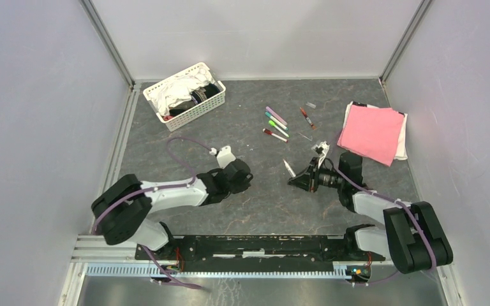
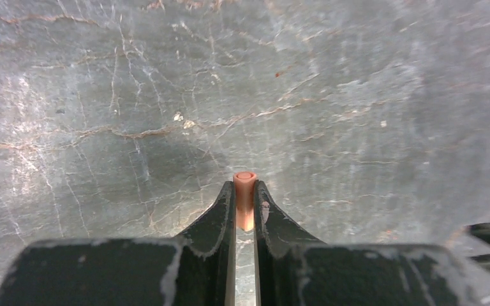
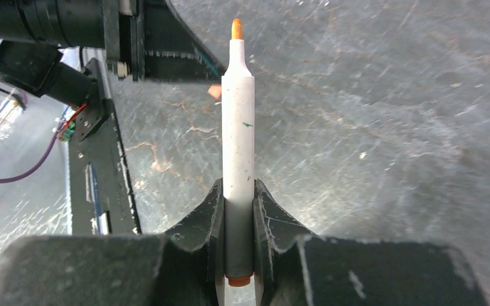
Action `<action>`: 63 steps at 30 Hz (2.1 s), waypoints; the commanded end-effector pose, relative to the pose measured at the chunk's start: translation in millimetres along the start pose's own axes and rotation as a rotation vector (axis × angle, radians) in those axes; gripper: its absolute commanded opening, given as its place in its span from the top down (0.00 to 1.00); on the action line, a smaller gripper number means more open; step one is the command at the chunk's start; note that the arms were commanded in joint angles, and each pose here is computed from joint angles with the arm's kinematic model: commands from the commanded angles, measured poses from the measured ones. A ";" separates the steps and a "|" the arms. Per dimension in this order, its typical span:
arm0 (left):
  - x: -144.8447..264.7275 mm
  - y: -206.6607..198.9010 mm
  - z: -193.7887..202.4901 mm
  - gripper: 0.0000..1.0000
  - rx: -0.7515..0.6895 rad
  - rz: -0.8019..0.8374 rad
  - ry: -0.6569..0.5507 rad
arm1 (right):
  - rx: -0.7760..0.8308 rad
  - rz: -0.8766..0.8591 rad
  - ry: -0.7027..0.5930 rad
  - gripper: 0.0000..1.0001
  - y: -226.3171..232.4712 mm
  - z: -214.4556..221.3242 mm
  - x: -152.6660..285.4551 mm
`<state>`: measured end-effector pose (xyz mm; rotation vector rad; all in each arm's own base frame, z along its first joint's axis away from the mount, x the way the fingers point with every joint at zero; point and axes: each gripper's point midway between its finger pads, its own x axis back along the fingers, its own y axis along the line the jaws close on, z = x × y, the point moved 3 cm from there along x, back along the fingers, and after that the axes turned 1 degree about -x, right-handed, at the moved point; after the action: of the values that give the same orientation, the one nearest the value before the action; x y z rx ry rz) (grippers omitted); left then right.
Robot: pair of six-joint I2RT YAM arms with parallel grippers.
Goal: Insert the pens into the pen caps
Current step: Insert the pen cap onto the pen.
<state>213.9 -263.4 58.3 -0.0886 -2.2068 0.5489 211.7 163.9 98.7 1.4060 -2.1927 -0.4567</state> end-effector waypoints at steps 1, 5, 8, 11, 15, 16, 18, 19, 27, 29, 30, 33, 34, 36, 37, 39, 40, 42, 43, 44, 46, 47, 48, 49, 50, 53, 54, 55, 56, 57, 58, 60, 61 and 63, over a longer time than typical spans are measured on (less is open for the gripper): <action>19.0 -28.5 -40.0 0.98 0.103 0.185 -0.196 | -0.015 -0.021 -0.100 1.00 14.9 -5.1 -8.9; 28.8 -27.7 -51.2 0.98 0.194 0.254 -0.255 | -0.112 -0.030 -0.075 1.00 25.3 8.2 -21.4; 30.5 -25.4 -54.6 0.98 0.259 0.284 -0.272 | -0.136 -0.080 -0.020 1.00 35.7 18.3 -30.8; 31.0 -26.4 -56.7 0.98 0.313 0.318 -0.282 | -0.157 -0.118 0.010 1.00 46.0 24.7 -38.6; 31.2 -29.8 -58.3 0.98 0.342 0.346 -0.288 | -0.189 -0.139 0.052 1.00 53.3 34.0 -48.2; 31.6 -30.9 -58.6 0.98 0.344 0.353 -0.288 | -0.197 -0.146 0.059 1.00 55.7 35.4 -50.2; 31.5 -32.0 -58.3 0.98 0.351 0.360 -0.286 | -0.218 -0.143 0.072 1.00 57.5 38.8 -53.6; 31.4 -32.3 -57.9 0.98 0.354 0.364 -0.284 | -0.228 -0.141 0.078 1.00 58.0 40.1 -55.9; 23.2 -35.9 -49.5 0.98 0.371 0.381 -0.250 | -0.212 -0.120 0.105 1.00 61.1 44.7 -67.7; 19.9 -35.6 -46.2 0.98 0.371 0.379 -0.239 | -0.210 -0.109 0.104 1.00 59.2 45.7 -68.2; 19.0 -36.5 -45.0 0.98 0.371 0.382 -0.234 | -0.214 -0.107 0.110 1.00 59.2 47.5 -68.6; 17.7 -38.2 -43.2 0.98 0.374 0.388 -0.226 | -0.221 -0.093 0.131 1.00 56.8 52.5 -71.1; 17.7 -38.9 -43.1 0.98 0.375 0.389 -0.225 | -0.224 -0.083 0.139 1.00 55.0 54.4 -71.8; 17.7 -39.2 -42.8 0.98 0.374 0.389 -0.225 | -0.232 -0.065 0.159 1.00 51.6 58.8 -73.6; 18.0 -39.6 -42.9 0.98 0.374 0.391 -0.225 | -0.237 -0.052 0.168 1.00 49.2 60.3 -74.0; 18.6 -40.2 -42.5 0.98 0.375 0.393 -0.224 | -0.232 -0.046 0.172 1.00 47.9 60.6 -74.9; 18.2 -40.0 -41.8 0.98 0.374 0.392 -0.222 | -0.229 -0.045 0.168 1.00 47.8 59.4 -75.1; 18.1 -40.9 -39.9 0.98 0.372 0.393 -0.217 | -0.225 -0.038 0.165 1.00 47.0 59.5 -74.9; 18.0 -41.4 -39.2 0.98 0.372 0.394 -0.215 | -0.222 -0.034 0.162 1.00 46.0 58.7 -75.2; 17.7 -42.0 -38.3 0.98 0.370 0.394 -0.213 | -0.220 -0.034 0.163 1.00 46.0 59.0 -75.4; 17.5 -43.2 -36.5 0.98 0.368 0.394 -0.210 | -0.218 -0.028 0.162 1.00 45.3 58.6 -75.6; 17.9 -44.2 -36.1 0.98 0.368 0.397 -0.210 | -0.215 -0.028 0.163 1.00 45.2 58.5 -75.7; 17.9 -44.5 -35.3 0.98 0.368 0.397 -0.208 | -0.216 -0.024 0.162 1.00 44.5 57.9 -75.8; 18.2 -44.4 -34.2 0.98 0.367 0.396 -0.206 | -0.213 -0.018 0.160 1.00 43.6 57.5 -75.9; 18.4 -44.5 -33.8 0.98 0.367 0.396 -0.207 | -0.214 -0.013 0.162 1.00 43.0 58.2 -76.0; 18.5 -44.3 -33.2 0.98 0.366 0.396 -0.208 | -0.210 -0.007 0.163 1.00 41.9 57.5 -76.3; 18.7 -44.5 -32.8 0.98 0.365 0.396 -0.207 | -0.210 -0.006 0.162 1.00 42.0 57.2 -76.2; 18.7 -45.0 -32.3 0.98 0.363 0.397 -0.205 | -0.209 -0.003 0.162 1.00 41.3 57.0 -76.2; 18.6 -44.9 -32.0 0.98 0.362 0.396 -0.205 | -0.209 -0.002 0.162 1.00 41.3 56.8 -76.6; 18.8 -45.6 -31.7 0.98 0.362 0.398 -0.204 | -0.208 -0.002 0.163 1.00 41.4 56.9 -76.5; 18.8 -45.9 -31.0 0.98 0.361 0.398 -0.203 | -0.208 0.000 0.161 1.00 41.0 56.2 -76.7; 18.7 -46.5 -30.5 0.98 0.361 0.398 -0.202 | -0.208 0.001 0.160 1.00 41.0 56.0 -76.5; 18.8 -47.2 -30.0 0.98 0.360 0.399 -0.201 | -0.206 0.001 0.159 1.00 40.9 55.4 -76.7; 18.5 -47.6 -28.9 0.98 0.359 0.398 -0.199 | -0.205 0.001 0.158 1.00 41.1 55.1 -76.7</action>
<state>226.3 -285.3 100.4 -0.3052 -2.2685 1.1318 165.3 247.4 48.8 1.2838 -1.9098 -0.5421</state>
